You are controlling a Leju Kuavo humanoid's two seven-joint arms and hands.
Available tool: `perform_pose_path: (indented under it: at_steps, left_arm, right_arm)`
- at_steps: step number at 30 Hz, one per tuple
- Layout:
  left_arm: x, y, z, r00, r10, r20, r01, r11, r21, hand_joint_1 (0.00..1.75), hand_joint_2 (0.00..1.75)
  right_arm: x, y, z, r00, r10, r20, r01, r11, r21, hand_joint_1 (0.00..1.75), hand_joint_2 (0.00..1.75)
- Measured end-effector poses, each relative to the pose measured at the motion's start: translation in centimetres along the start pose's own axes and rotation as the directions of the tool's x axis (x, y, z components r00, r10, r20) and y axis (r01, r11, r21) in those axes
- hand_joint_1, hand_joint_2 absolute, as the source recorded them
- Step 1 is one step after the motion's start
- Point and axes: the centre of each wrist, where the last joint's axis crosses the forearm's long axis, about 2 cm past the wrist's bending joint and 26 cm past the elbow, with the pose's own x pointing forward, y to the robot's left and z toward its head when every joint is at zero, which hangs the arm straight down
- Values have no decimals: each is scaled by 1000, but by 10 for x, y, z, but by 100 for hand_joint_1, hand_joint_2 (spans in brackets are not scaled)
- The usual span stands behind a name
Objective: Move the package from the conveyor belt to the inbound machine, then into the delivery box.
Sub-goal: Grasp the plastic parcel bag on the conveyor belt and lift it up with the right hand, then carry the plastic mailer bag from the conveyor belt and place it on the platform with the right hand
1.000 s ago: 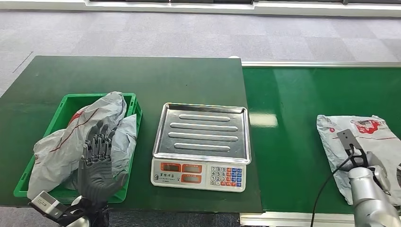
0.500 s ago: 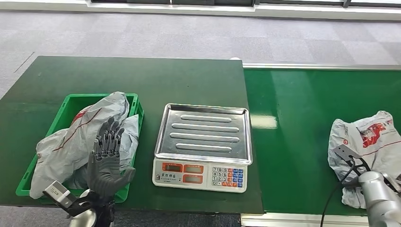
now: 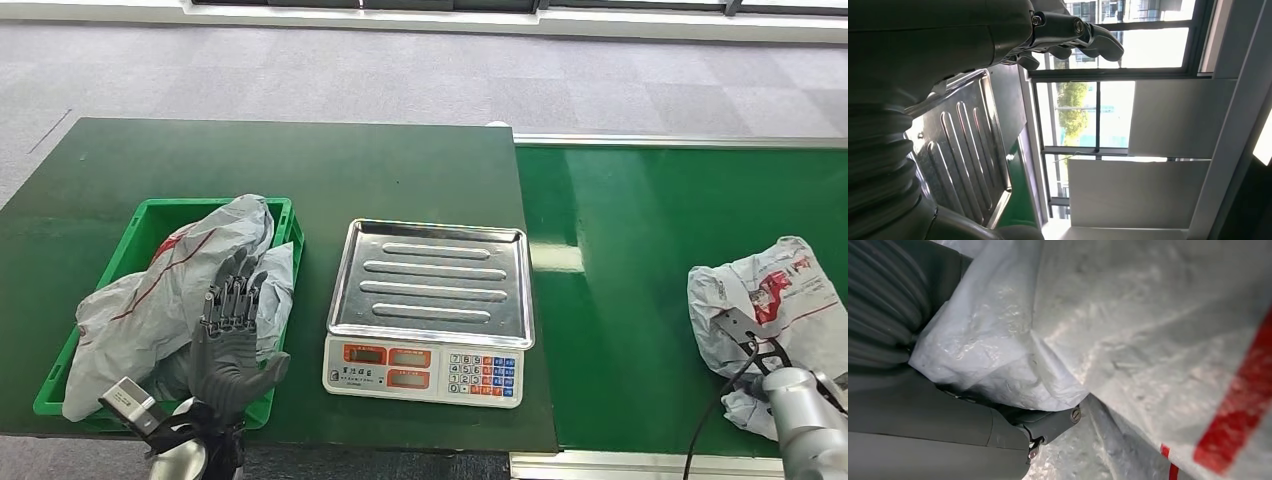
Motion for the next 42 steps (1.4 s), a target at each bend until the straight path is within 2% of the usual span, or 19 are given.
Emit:
perform_pose_path:
  at_steps: [5, 8, 10, 13, 16, 18, 21, 24, 27, 29, 31, 34, 37, 38, 41, 42]
  left_arm:
    - [2, 0, -1, 1000, -6, -1, 6, 1000, -1, 0, 175]
    - [5, 0, -1, 1000, -17, 2, 17, 1000, 8, 0, 175]
    - [7, -1, 1, 1000, -26, 5, 26, 1000, 15, 0, 175]
    - [8, -2, 0, 999, -36, 15, 35, 999, 23, 0, 175]
    - [8, -2, -2, 999, -44, 29, 43, 999, 27, 0, 175]
    - [7, -2, -6, 998, -48, 41, 47, 998, 28, 0, 175]
    - [3, 0, -16, 997, -48, 59, 47, 999, 14, 0, 175]
    - [-1, 0, -27, 997, -44, 70, 45, 999, -13, 0, 175]
    - [-3, 1, -37, 996, -45, 79, 47, 998, -28, 0, 175]
    - [-2, 2, -43, 995, -50, 84, 52, 998, -33, 0, 175]
    - [-2, 3, -47, 995, -60, 78, 63, 997, -33, 0, 175]
    - [-2, 5, -47, 994, -92, 50, 94, 995, -30, 0, 175]
    - [-2, 7, -46, 993, -117, 29, 118, 993, -25, 0, 175]
    - [-2, 8, -46, 992, -121, 26, 121, 992, -22, 0, 175]
    - [-3, 12, -44, 992, -126, 18, 126, 992, -14, 0, 175]
    - [-4, 13, -44, 992, -128, 15, 128, 992, -11, 0, 175]
  right_arm:
    - [5, -2, 2, 995, -60, 82, 72, 984, -161, 175, 175]
    - [18, -8, 7, 952, -97, 291, 186, 937, -295, 175, 175]
    - [35, -13, 14, 851, -91, 518, 318, 873, -369, 175, 175]
    - [72, -15, 33, 612, -8, 791, 537, 738, -408, 175, 175]
    - [114, -11, 65, 439, 78, 895, 674, 630, -386, 175, 175]
    - [144, -7, 93, 347, 171, 922, 696, 612, -375, 175, 175]
    - [195, 8, 148, 197, 365, 910, 634, 661, -402, 175, 175]
    - [237, 31, 197, 58, 501, 864, 479, 745, -464, 175, 175]
    - [277, 65, 247, -106, 506, 856, 296, 838, -459, 175, 175]
    - [298, 87, 276, -202, 492, 847, 170, 869, -464, 175, 175]
    - [309, 108, 295, -264, 474, 840, 57, 877, -477, 175, 175]
    - [317, 135, 307, -304, 438, 846, -107, 867, -487, 175, 175]
    - [315, 151, 303, -302, 407, 862, -225, 848, -480, 121, 175]
    - [313, 155, 301, -296, 399, 868, -251, 844, -474, 82, 175]
    - [307, 163, 291, -283, 374, 883, -306, 837, -453, 5, 175]
    - [304, 165, 287, -280, 367, 887, -319, 836, -447, 0, 175]
